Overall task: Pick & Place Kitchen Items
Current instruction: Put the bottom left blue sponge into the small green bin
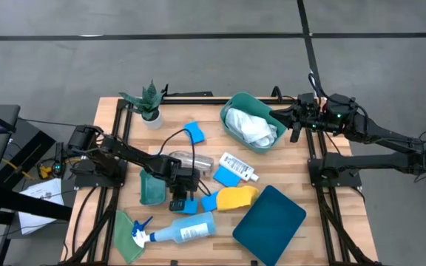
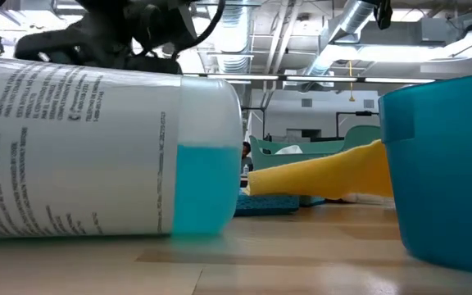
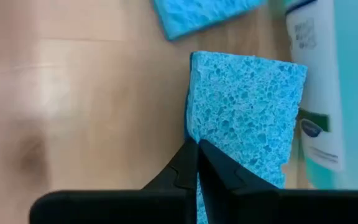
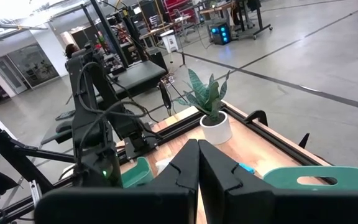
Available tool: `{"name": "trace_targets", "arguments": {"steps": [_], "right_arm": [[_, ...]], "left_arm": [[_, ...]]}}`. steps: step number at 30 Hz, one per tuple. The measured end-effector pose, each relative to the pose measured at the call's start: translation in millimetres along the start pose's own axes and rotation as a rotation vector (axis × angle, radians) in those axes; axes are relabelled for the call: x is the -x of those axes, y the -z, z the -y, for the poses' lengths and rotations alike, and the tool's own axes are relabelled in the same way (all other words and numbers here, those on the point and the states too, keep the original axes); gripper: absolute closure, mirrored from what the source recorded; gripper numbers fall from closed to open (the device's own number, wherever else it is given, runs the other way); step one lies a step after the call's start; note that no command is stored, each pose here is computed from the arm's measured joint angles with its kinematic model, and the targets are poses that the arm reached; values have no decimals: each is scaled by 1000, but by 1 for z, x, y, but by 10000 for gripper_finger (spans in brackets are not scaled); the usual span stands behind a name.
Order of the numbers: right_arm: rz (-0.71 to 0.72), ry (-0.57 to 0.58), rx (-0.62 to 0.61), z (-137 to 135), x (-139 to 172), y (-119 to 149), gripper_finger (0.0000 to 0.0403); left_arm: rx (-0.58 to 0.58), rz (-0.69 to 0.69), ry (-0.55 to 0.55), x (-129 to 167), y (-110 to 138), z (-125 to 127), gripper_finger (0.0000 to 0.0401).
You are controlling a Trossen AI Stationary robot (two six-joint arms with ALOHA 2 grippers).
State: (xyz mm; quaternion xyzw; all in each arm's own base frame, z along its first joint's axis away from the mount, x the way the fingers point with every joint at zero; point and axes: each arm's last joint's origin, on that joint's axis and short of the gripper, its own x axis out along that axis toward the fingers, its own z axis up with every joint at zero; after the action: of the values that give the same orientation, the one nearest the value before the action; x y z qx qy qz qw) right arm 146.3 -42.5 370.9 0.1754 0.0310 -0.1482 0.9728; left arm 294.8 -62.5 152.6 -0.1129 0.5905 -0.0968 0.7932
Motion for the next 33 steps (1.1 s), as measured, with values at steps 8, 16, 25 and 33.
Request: {"name": "trace_targets", "arguments": {"steps": [8, 16, 25, 33], "right_arm": [[-13, 4, 0, 0, 0, 1, 403], [-48, 17, 0, 2, 0, 5, 403], [-48, 17, 6, 2, 0, 5, 403], [-50, 19, 11, 2, 0, 5, 403]], "left_arm": [[169, 159, -70, 40, -5, -7, 401], [468, 331, -111, 72, -2, 3, 401], [863, 479, -136, 82, 9, 24, 401], [1132, 519, -177, 77, 25, 42, 401]]}}
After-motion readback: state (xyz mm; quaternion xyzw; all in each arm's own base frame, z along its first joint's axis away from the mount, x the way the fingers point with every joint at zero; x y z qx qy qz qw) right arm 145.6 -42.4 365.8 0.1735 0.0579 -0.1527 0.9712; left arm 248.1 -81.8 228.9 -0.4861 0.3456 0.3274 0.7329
